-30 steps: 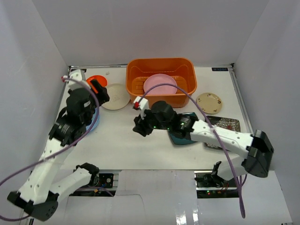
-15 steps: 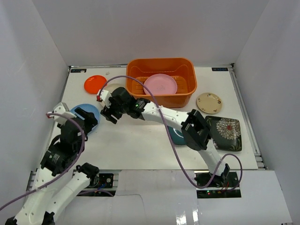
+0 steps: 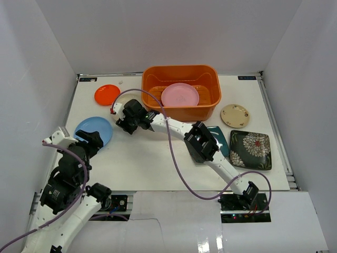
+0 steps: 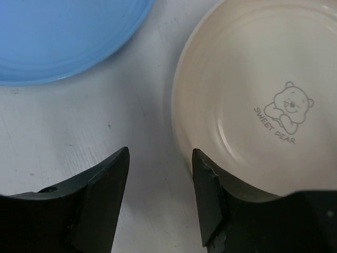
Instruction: Place the plates into the plastic bin on the countertop
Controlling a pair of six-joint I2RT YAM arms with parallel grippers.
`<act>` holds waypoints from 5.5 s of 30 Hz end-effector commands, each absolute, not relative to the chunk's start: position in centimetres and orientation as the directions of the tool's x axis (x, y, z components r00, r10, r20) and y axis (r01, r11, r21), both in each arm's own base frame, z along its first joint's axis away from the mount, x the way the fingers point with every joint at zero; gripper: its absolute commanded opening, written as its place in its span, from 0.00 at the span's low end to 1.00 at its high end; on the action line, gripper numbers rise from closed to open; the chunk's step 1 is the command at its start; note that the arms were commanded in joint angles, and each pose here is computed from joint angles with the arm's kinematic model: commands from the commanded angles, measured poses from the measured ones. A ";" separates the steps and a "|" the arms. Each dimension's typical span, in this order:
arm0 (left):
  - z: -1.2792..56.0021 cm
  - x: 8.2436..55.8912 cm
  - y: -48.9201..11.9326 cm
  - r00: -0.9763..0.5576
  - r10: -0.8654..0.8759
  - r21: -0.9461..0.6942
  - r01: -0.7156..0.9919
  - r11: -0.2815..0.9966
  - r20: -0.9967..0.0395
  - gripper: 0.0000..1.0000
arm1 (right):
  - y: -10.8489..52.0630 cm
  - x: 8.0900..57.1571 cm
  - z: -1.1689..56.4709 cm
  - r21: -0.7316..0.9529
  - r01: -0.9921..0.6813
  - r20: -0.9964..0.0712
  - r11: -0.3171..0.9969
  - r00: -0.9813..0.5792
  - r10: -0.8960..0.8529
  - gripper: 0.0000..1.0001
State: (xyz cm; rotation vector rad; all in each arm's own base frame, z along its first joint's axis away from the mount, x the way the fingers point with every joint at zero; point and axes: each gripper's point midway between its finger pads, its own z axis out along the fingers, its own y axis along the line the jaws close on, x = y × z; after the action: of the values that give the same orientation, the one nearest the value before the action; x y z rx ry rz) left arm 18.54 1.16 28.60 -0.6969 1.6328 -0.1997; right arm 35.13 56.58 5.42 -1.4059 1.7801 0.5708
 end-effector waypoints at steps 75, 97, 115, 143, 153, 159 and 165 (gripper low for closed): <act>5.7 36.2 1.5 -0.754 -0.302 0.170 -0.477 0.862 -0.583 0.75 | 36.6 41.0 30.2 0.002 -0.746 -0.981 0.666 -0.129 -0.142 0.70; 28.6 37.3 -7.5 -0.378 -0.291 -0.204 -0.253 0.946 -0.879 0.00 | 25.7 28.9 33.0 0.222 -0.587 -0.975 0.778 -0.157 0.160 0.30; 40.7 45.7 -36.4 -0.133 -0.021 -0.074 0.405 0.911 -0.991 0.00 | 17.8 23.1 25.2 0.270 -0.439 -0.946 0.857 -0.287 0.151 0.08; 20.6 49.1 -42.5 -0.271 0.411 0.238 0.499 0.833 -0.870 0.34 | 16.7 21.5 23.4 0.298 -0.428 -0.933 0.853 -0.321 0.165 0.08; 34.0 48.5 -41.5 -0.126 0.182 0.112 0.431 0.895 -0.975 0.81 | 16.6 22.0 23.1 0.287 -0.410 -0.934 0.866 -0.320 0.158 0.09; 42.5 42.5 -37.2 -0.145 -0.051 -0.111 0.442 0.890 -0.988 0.78 | 16.5 22.0 23.0 0.284 -0.403 -0.935 0.870 -0.318 0.158 0.08; 32.8 32.9 -32.1 -0.471 -0.117 -0.330 0.401 0.854 -0.874 0.68 | 15.5 22.3 23.0 0.266 -0.367 -0.941 0.891 -0.298 0.158 0.09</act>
State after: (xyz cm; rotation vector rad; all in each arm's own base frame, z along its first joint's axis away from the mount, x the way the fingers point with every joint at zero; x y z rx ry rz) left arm 37.32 -33.70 38.11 0.3060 1.7966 -0.4955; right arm 21.77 16.38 22.15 -0.1891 1.8422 0.5615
